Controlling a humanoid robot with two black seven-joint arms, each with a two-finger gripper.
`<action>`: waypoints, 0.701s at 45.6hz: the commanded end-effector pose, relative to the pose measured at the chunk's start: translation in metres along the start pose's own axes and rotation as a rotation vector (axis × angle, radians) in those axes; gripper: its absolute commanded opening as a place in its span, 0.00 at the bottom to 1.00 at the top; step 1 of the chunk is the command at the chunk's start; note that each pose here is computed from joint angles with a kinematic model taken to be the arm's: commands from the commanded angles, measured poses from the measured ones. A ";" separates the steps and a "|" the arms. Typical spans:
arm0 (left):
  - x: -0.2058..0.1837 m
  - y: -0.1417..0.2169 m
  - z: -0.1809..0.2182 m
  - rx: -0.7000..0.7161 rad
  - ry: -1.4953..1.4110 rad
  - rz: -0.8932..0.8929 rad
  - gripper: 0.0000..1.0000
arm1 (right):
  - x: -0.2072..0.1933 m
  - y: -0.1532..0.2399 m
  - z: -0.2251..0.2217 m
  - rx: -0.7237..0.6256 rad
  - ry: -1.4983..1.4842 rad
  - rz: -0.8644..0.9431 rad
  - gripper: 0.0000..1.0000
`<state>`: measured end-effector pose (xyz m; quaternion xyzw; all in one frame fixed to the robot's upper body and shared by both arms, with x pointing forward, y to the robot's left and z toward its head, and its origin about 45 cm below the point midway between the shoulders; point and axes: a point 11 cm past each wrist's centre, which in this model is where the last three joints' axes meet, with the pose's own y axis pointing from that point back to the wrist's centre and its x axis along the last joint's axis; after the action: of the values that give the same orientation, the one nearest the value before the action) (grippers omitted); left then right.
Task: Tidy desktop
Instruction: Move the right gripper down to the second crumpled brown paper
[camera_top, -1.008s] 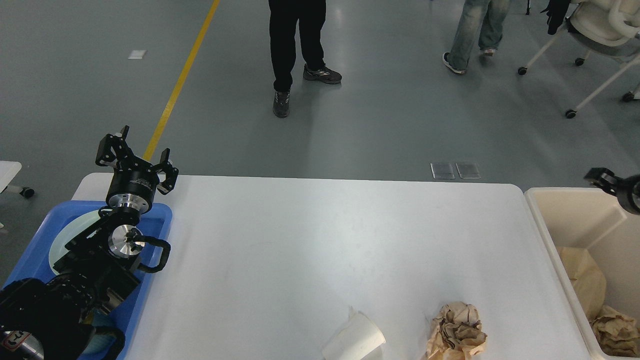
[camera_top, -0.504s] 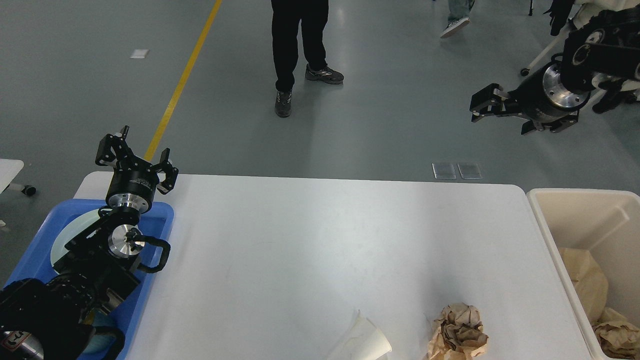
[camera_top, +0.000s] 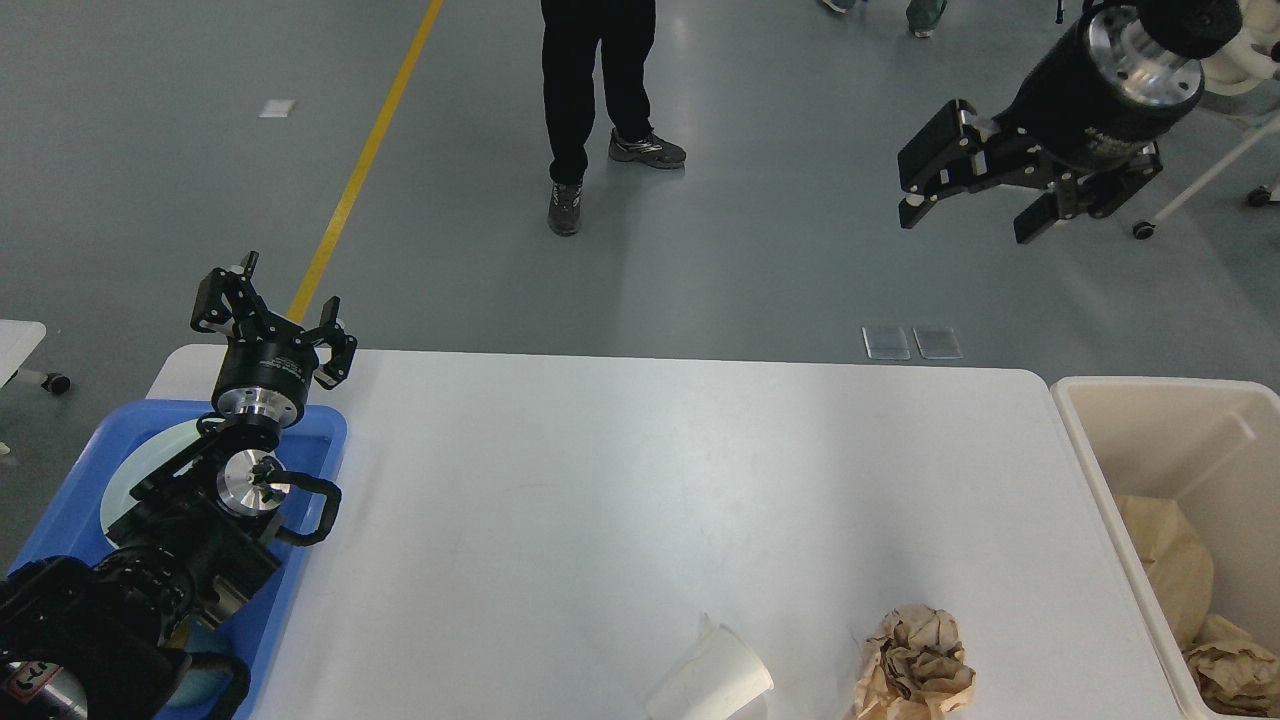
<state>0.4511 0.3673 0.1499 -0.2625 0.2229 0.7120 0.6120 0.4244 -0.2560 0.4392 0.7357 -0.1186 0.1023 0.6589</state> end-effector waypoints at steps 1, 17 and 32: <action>0.000 0.000 0.000 0.000 0.000 0.000 0.96 | -0.023 -0.049 0.025 -0.017 -0.053 -0.120 1.00; 0.000 0.000 0.000 0.000 0.000 0.000 0.96 | -0.142 -0.206 0.101 -0.118 -0.213 -0.377 1.00; 0.000 0.000 0.000 0.000 0.000 0.000 0.96 | -0.212 -0.270 0.124 -0.176 -0.260 -0.381 1.00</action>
<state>0.4511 0.3673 0.1500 -0.2624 0.2229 0.7119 0.6121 0.3178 -0.3396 0.1231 0.6951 -0.0632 -0.1246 0.7052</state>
